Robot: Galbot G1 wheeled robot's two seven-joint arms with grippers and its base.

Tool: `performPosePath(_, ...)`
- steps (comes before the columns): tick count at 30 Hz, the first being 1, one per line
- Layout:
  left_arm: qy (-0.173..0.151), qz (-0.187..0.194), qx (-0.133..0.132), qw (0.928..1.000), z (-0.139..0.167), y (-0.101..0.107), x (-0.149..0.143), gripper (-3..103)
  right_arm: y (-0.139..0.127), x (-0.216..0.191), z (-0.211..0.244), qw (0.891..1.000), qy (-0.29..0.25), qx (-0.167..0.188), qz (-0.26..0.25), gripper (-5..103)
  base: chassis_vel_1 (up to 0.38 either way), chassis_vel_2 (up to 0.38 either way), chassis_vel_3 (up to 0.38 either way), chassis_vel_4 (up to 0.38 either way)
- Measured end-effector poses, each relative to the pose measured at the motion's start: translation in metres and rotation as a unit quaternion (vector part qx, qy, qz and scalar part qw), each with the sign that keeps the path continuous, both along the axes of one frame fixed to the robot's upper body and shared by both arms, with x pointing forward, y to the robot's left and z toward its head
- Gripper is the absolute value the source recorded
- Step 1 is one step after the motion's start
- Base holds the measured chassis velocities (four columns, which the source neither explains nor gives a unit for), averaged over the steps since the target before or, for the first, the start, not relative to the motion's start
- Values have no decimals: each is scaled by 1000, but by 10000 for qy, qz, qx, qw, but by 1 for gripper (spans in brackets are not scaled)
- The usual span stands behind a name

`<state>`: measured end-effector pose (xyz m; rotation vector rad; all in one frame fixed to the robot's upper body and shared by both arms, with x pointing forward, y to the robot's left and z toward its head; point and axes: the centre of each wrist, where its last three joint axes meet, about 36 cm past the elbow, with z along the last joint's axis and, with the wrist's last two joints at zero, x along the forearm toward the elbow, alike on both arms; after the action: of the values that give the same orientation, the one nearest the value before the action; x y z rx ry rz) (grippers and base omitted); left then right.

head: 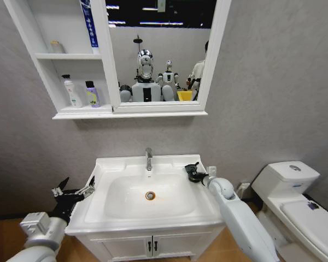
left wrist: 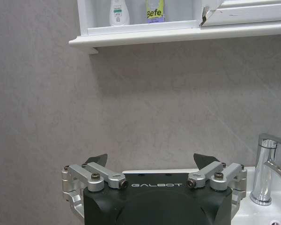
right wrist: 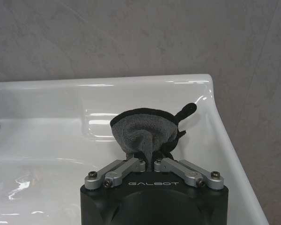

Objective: Move facial cleanser and shampoo from washbasin to cabinet, then wipe washbasin with towel.

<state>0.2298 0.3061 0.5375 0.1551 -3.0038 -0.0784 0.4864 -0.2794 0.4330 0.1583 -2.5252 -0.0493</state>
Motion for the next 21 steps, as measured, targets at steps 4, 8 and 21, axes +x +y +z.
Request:
performPosePath(4, 0, 0, 0, 10000, 0, 0, 0, 100, 13, -10, 11, 9999, -83, 106, -12, 3, 0, 0, 0, 0)
performPosePath(8, 0, 0, 0, 10000, 0, 0, 0, 100, 36, -30, 13, 9997, -7, 237, 59, 3, 0, 0, 0, 0)
performPosePath(21, 0, 0, 0, 10000, 0, 0, 0, 100, 85, -63, 3, 9983, 348, 472, 41, 3, 0, 0, 0, 0)
